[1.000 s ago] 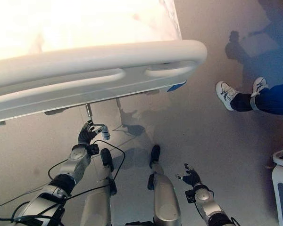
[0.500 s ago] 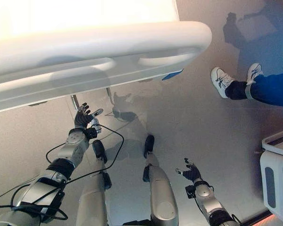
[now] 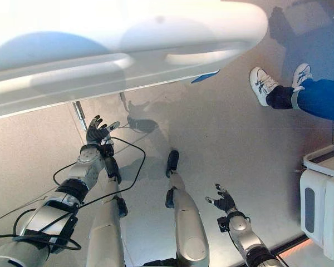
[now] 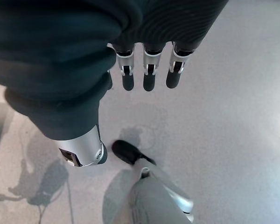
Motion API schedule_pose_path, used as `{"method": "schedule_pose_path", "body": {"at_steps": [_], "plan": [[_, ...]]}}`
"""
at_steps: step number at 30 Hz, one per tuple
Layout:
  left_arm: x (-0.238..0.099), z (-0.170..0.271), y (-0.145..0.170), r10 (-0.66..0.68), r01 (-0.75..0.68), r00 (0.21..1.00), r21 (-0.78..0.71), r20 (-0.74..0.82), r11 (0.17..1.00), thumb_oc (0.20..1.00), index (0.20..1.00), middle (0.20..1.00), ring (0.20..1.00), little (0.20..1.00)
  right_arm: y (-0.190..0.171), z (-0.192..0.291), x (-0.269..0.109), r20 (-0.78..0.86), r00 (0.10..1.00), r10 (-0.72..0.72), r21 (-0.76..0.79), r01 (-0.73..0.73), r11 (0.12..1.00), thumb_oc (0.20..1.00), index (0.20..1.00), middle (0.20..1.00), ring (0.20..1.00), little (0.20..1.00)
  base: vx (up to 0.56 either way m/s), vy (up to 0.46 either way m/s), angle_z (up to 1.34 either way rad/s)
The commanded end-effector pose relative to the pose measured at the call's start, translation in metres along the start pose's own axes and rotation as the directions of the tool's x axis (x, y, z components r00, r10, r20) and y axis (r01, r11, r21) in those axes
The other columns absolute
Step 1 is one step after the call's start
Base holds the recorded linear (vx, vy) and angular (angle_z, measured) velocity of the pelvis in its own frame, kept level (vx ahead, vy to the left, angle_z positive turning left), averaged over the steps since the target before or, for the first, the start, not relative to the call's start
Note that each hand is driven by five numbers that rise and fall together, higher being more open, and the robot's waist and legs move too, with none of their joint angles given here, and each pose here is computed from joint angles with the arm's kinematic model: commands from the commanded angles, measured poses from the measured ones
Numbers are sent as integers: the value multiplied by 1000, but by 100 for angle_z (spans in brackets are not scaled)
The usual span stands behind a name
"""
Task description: Raise the hospital bed
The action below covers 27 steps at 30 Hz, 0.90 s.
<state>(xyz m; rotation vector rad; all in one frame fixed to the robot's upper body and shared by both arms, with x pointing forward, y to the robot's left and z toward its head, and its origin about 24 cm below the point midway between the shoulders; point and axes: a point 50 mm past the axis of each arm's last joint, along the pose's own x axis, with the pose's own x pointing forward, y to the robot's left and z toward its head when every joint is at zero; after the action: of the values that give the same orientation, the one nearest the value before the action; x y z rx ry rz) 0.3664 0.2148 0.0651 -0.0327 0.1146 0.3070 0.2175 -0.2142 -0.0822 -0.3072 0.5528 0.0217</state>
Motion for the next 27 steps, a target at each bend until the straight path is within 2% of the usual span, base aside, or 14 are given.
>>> {"method": "schedule_pose_path", "body": {"at_steps": [1,9,15,25,27], "plan": [[3,7,7,40,-39,999,-30,31,999,1000,1000,1000,1000,1000,-12,-1,-3,11,999,-48,20,48,999,1000,1000,1000,1000,1000,0,0,0],[-22,-15,-4,-45,51,998,-138,47,989,1000,1000,1000,1000,1000,-16,-3,-2,-4,998,-68,19,68,997,1000,1000,1000,1000,1000,0,0,0],[-38,-15,-3,-105,118,989,-133,101,984,1000,1000,1000,1000,1000,-19,-1,-2,13,997,-76,22,75,997,1000,1000,1000,1000,1000,6,-2,4],[-47,-22,1,-131,141,987,-111,97,984,1000,1000,1000,1000,1000,-19,-3,-4,6,997,-76,26,76,997,1000,1000,1000,1000,1000,10,-2,6],[-55,-32,11,-139,145,988,-93,71,985,1000,1000,1000,1000,1000,-20,-11,-7,-23,997,-75,20,75,997,1000,1000,1000,1000,1000,41,-12,7]]}}
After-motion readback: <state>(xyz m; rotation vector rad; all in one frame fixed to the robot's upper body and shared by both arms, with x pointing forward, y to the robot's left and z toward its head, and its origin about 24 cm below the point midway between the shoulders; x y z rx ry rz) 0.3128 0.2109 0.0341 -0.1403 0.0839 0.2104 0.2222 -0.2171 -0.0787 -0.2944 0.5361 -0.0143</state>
